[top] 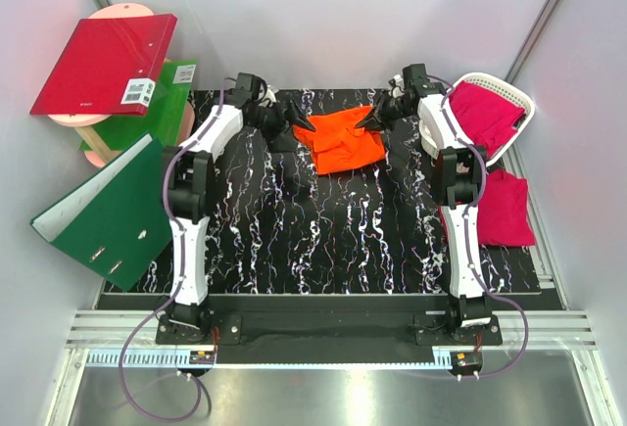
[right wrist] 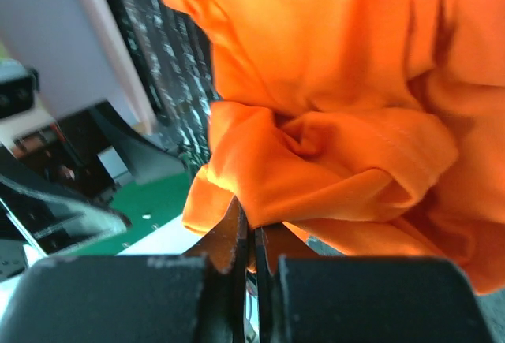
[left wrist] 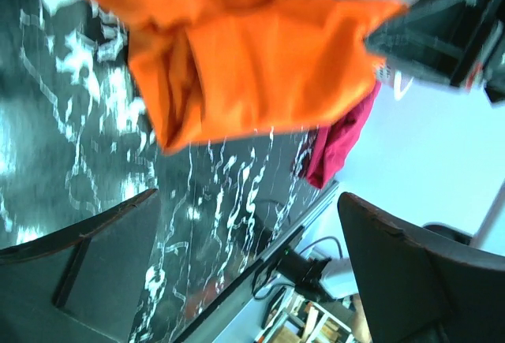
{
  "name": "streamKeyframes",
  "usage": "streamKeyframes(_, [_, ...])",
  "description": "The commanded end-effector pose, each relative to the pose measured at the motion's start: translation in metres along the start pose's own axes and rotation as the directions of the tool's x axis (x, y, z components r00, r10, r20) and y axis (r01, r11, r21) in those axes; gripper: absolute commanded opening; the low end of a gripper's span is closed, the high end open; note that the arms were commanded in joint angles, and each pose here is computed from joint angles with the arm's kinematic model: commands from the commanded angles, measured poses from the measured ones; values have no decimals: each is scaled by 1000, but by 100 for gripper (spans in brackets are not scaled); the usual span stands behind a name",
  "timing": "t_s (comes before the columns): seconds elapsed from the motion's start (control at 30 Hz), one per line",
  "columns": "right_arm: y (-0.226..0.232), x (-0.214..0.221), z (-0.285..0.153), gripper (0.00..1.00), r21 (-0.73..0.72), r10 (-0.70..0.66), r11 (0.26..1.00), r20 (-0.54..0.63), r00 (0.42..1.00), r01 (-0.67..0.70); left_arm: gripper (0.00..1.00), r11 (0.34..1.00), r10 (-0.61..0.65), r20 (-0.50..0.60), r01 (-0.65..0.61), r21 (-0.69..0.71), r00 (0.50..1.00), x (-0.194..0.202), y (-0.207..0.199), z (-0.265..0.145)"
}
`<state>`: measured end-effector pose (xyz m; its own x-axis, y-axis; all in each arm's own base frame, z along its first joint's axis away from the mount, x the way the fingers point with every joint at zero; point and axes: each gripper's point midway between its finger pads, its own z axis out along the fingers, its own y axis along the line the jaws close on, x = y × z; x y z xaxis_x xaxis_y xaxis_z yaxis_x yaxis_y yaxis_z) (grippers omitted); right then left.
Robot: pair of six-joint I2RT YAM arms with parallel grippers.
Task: Fold and stack the t-shirts
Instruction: Fold the long partially folded tshirt into a neat square
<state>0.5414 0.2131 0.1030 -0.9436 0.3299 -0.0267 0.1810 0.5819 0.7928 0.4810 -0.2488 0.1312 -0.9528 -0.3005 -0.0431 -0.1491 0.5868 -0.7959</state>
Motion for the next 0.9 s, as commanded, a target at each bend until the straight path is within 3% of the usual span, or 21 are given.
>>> streamKeyframes(0.0, [44,-22,-15,5,-158,-52,986,65,997,61,99,991,131,46,-132,36,990,16,-25,-29])
streamKeyframes(0.33, [39,-64,-2,7,-204,-4,978,175,985,40,99,990,136,-34,-137,-31,990,65,8,-26])
streamKeyframes(0.4, [34,-75,-3,32,-184,-2,982,216,976,43,99,988,146,-53,-148,-34,988,77,9,-25])
streamKeyframes(0.47, [23,-84,-2,73,-115,-19,992,280,960,53,99,986,160,-66,-162,-34,985,88,8,-26])
streamKeyframes(0.57, [22,-95,-25,97,16,-101,995,400,911,103,99,983,180,-78,-183,-33,981,101,7,-30])
streamKeyframes(0.7, [67,-91,-79,100,81,-233,971,507,830,223,99,978,198,-69,-202,-53,978,112,12,-40])
streamKeyframes(0.87, [86,-62,-94,99,29,-239,967,457,857,254,99,977,200,-79,-205,-62,977,125,20,-47])
